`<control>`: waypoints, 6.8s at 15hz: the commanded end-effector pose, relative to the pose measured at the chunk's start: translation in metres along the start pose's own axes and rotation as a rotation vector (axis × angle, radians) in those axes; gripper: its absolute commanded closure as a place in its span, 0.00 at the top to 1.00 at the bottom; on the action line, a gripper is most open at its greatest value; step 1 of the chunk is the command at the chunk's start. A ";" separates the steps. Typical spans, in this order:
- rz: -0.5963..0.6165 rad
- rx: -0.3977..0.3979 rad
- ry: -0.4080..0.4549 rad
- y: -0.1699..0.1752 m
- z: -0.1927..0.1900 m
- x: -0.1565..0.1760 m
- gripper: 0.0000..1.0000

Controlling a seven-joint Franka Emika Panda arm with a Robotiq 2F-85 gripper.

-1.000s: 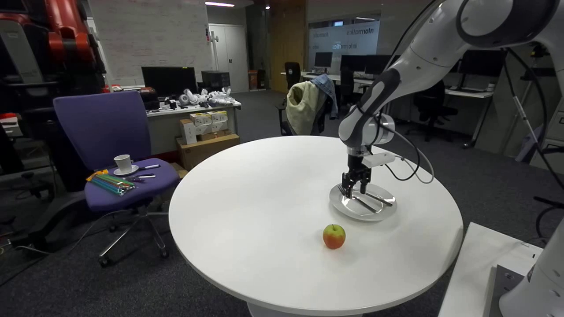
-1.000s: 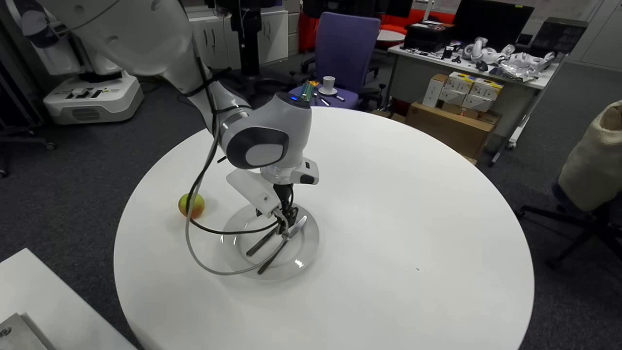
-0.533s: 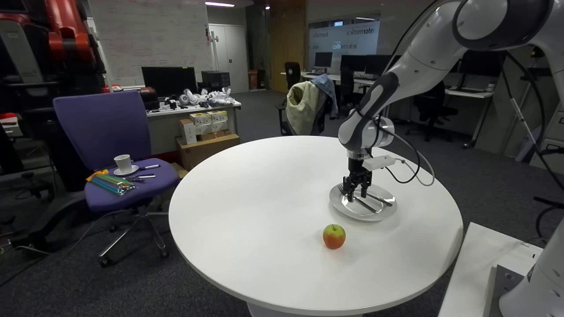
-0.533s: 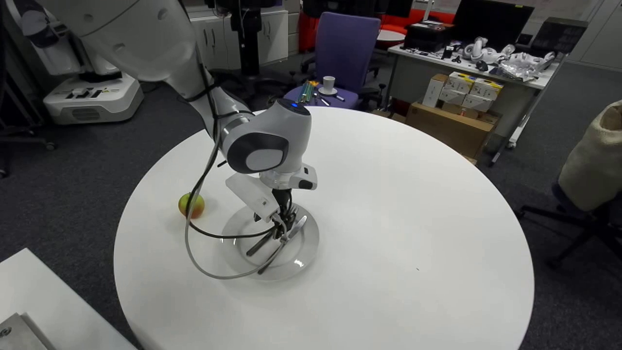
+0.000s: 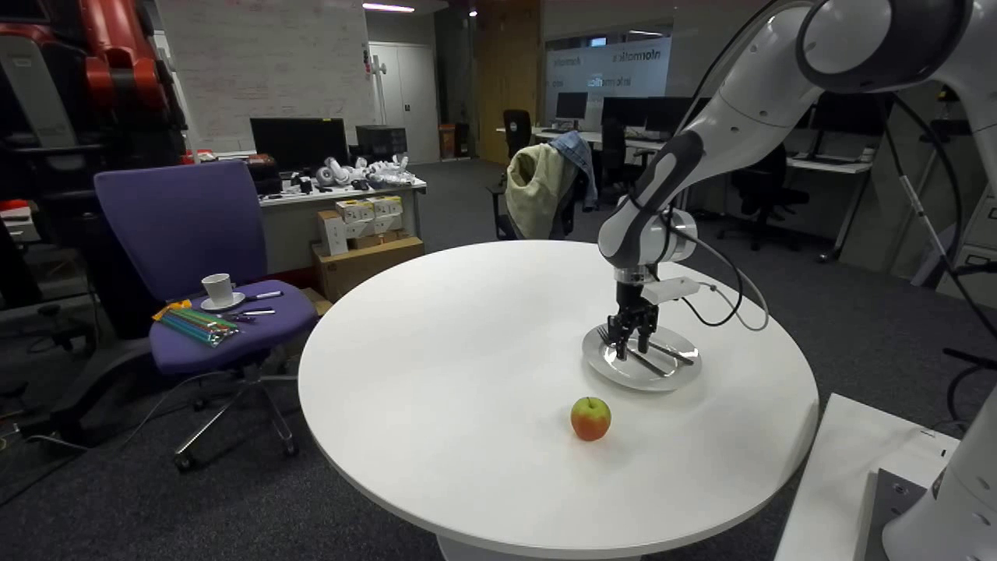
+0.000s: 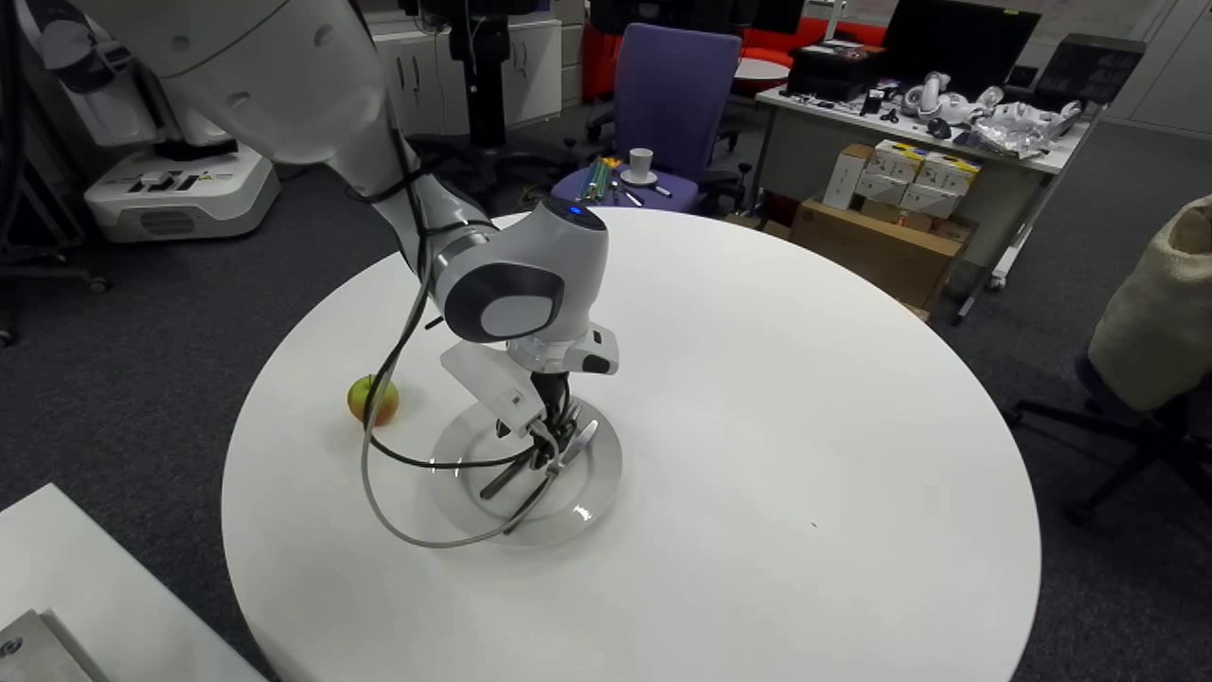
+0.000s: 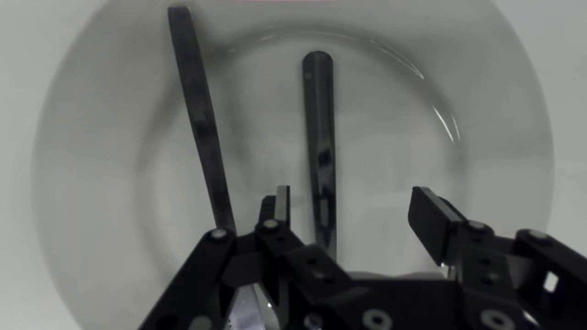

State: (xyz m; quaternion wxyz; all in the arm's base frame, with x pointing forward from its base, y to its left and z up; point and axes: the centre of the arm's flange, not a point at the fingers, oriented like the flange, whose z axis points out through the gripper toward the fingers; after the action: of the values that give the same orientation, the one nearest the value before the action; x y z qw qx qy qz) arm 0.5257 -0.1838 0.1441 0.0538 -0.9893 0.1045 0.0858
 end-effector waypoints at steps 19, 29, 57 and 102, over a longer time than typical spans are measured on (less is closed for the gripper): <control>0.016 0.015 -0.019 0.018 -0.008 0.004 0.39; 0.014 -0.017 -0.030 0.017 -0.004 0.004 0.33; -0.073 -0.103 0.017 -0.006 -0.028 -0.008 0.11; -0.221 -0.088 0.024 -0.167 -0.033 -0.009 0.04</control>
State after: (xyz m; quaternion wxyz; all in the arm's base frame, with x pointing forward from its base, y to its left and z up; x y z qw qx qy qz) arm 0.5635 -0.0274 0.1842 0.0185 -0.9971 -0.0329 0.0658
